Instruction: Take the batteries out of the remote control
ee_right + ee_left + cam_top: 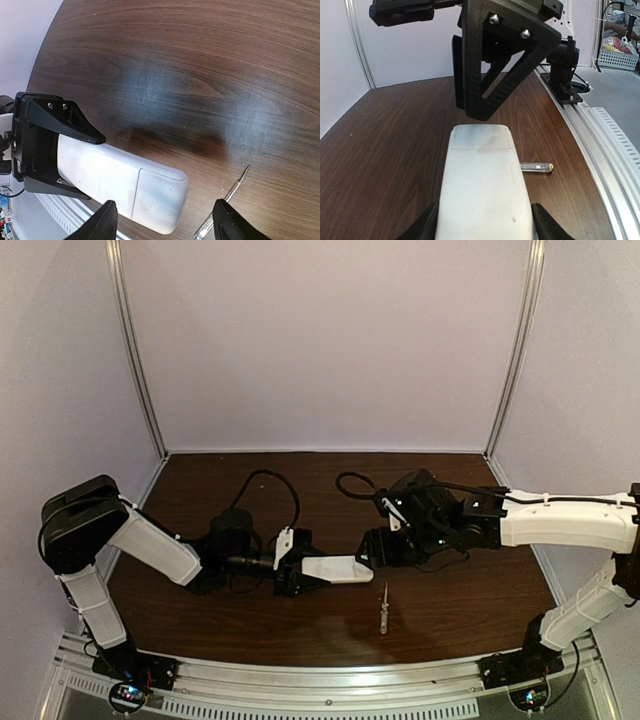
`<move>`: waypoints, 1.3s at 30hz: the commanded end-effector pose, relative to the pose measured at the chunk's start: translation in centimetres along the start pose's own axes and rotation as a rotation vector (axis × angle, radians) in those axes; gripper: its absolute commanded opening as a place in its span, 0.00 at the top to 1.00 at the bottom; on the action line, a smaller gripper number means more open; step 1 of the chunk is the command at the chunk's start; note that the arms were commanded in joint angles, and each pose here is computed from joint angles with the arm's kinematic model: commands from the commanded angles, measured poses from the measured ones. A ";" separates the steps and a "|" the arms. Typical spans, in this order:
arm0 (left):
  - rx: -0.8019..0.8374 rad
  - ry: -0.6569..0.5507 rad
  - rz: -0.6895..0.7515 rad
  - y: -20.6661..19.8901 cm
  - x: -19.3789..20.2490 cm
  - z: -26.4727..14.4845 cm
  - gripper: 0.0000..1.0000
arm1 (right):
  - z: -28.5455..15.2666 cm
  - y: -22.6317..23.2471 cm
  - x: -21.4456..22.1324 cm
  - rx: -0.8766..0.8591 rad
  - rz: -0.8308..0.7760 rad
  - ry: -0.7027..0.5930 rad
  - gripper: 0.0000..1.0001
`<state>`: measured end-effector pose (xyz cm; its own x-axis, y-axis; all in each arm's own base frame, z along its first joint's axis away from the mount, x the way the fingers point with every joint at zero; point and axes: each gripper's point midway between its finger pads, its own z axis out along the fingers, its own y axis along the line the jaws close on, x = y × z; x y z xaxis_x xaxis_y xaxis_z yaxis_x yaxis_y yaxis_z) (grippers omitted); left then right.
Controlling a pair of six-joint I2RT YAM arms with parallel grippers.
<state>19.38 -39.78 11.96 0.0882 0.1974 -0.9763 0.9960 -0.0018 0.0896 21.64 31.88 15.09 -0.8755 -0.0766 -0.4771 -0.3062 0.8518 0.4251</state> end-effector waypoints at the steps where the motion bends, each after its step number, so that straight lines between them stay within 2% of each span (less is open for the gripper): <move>1: 0.011 -0.049 0.051 0.4 -1.6 0.4 1.00 | 0.5 -0.3 0.1 0.012 0.009 0.014 0.34; 13: 0.015 -0.051 0.056 0.2 -1.5 0.4 1.00 | 2.0 -0.5 0.4 0.023 0.015 0.041 0.43; 28: 0.025 -0.061 0.061 -0.1 -1.8 0.2 1.00 | 2.7 0.0 0.9 -0.009 0.021 0.063 0.49; 39: 0.026 -0.072 0.065 -0.3 -2.0 0.0 1.00 | 2.9 -0.3 1.6 -0.017 0.028 0.076 0.60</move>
<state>19.16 -39.82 11.85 0.0876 0.1965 -0.9766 0.9962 -0.0161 0.0861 21.52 33.28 12.77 -0.9036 -0.0967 -0.4174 -0.2982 0.8414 0.4508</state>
